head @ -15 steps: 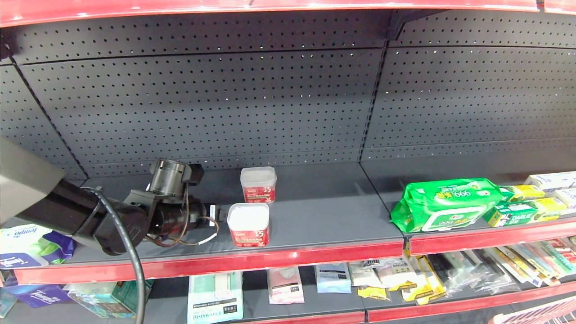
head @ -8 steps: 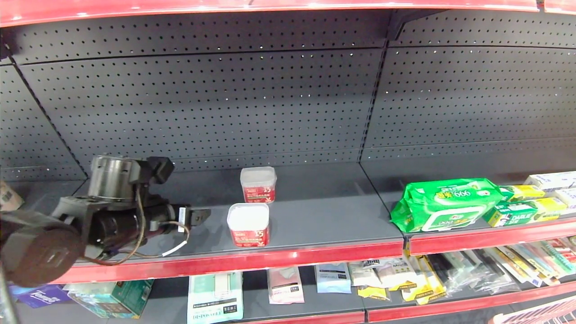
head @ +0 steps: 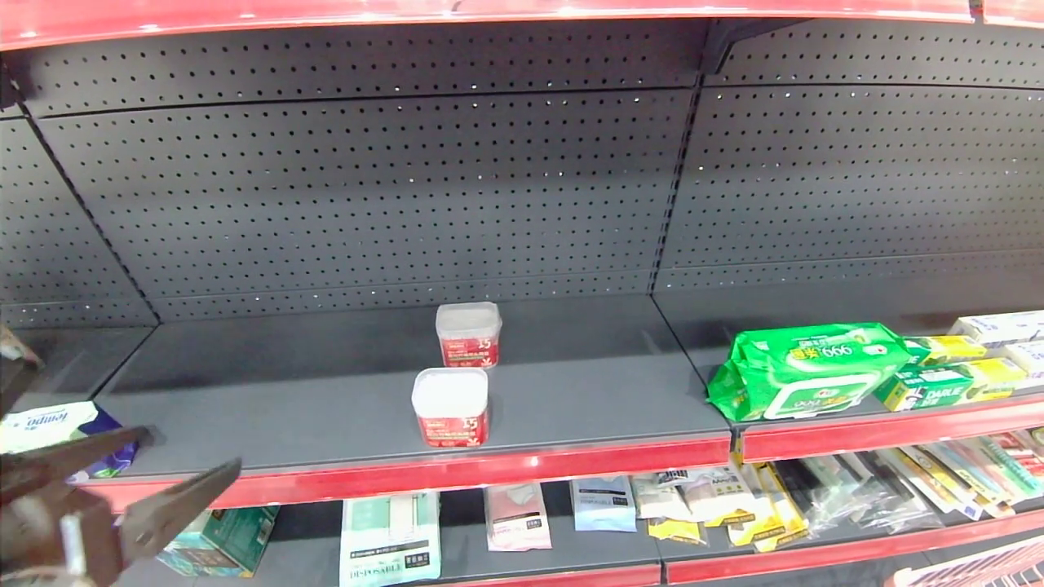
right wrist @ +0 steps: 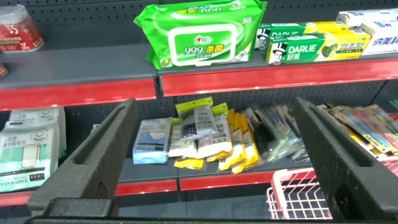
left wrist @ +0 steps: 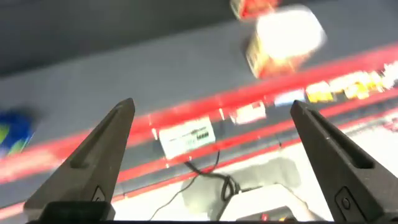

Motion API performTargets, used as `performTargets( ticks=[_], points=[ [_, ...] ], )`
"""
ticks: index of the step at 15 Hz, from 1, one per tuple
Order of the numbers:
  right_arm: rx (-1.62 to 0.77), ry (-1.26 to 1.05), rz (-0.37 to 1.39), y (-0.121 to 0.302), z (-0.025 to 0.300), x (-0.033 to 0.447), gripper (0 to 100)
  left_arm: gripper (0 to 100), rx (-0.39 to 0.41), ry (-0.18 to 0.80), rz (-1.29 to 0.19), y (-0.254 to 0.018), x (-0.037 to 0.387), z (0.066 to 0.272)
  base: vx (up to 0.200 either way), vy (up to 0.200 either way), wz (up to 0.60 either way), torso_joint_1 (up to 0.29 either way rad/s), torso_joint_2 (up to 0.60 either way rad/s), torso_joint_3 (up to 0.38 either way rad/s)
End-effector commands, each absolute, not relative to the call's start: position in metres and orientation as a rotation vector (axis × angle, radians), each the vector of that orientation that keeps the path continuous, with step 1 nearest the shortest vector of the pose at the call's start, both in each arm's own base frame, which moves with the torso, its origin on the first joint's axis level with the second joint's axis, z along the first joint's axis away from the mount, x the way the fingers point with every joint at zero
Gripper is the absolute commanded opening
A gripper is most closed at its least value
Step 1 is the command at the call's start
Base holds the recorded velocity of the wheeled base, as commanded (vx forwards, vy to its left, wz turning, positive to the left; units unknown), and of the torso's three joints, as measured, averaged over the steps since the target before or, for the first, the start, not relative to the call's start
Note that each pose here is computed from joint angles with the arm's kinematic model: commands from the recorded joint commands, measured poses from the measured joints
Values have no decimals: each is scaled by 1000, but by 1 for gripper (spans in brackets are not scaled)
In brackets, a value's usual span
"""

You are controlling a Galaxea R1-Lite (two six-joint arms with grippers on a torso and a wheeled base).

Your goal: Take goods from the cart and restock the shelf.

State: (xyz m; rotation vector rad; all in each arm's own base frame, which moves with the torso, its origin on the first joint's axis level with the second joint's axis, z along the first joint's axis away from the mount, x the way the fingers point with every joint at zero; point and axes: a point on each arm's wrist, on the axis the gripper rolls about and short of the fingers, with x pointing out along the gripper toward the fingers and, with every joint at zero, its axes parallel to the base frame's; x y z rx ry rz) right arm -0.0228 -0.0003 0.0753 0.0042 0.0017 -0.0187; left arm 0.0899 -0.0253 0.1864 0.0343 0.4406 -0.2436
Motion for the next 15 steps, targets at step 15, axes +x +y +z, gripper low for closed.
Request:
performTargets(
  ticks=[15],
  points=[
    [5,3,-17,0,75,-23,100,100,88,317,-260,4,-14,148,0,0,0,0,0,0]
  ],
)
